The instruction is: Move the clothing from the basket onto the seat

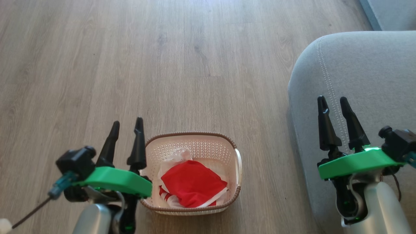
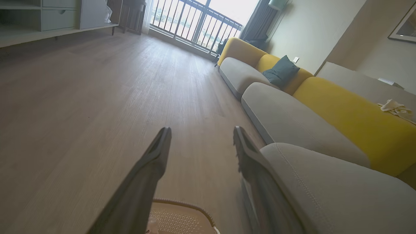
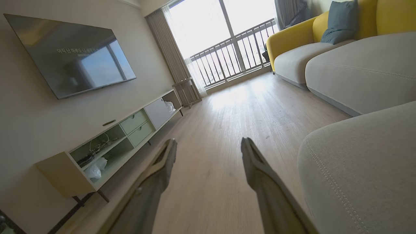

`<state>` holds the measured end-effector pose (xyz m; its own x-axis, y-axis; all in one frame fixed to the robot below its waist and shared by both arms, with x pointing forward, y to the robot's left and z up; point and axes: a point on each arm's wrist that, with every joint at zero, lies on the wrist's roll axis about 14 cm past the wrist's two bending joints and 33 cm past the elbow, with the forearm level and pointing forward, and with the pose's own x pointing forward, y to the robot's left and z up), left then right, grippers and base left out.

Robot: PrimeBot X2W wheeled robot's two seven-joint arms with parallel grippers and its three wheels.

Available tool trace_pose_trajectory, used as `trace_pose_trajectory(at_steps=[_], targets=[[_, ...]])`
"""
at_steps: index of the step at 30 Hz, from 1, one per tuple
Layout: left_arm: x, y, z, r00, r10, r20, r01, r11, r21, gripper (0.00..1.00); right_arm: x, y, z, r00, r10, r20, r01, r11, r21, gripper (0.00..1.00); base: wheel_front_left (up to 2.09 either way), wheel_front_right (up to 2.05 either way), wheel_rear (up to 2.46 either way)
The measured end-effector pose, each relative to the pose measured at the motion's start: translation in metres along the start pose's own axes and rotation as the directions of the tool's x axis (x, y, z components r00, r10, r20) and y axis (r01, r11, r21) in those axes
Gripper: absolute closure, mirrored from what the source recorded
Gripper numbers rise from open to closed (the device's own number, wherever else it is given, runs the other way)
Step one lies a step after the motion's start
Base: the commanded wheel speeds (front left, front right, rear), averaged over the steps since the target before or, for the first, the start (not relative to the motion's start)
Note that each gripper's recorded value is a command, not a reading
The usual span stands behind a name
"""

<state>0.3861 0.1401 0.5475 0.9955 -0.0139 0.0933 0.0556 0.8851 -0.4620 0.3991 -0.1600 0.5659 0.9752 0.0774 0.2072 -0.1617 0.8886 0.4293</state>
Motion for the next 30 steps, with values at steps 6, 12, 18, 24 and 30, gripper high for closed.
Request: trace_pose_trajectory(at_steps=[6,12,18,24,30], targets=[[0.000,-0.008,0.000,1.000,-0.006,0.017,0.004,0.992,0.129,0.00,0.000,0.003,-0.001,1.000,0.015,0.001,-0.015,0.998,-0.062,0.00,0.00,0.00,0.00],[0.005,-0.017,0.019,0.995,0.001,0.097,-0.023,0.974,0.227,0.00,0.002,0.013,0.005,0.998,0.052,0.023,-0.048,0.990,-0.136,0.00,0.00,0.00,0.00],[0.003,-0.023,0.026,0.990,0.004,0.142,-0.045,0.956,0.290,0.00,0.006,0.023,0.012,0.994,0.092,0.051,-0.080,0.975,-0.207,0.00,0.00,0.00,0.00],[0.002,-0.033,0.024,0.988,-0.037,0.152,-0.012,0.950,0.312,0.00,0.005,0.023,0.005,0.995,0.095,0.035,-0.084,0.972,-0.221,0.00,0.00,0.00,0.00],[0.002,-0.037,0.011,0.989,-0.080,0.121,0.034,0.938,0.346,0.00,0.002,0.021,-0.004,0.995,0.095,0.008,-0.089,0.957,-0.275,0.00,0.00,0.00,0.00]])
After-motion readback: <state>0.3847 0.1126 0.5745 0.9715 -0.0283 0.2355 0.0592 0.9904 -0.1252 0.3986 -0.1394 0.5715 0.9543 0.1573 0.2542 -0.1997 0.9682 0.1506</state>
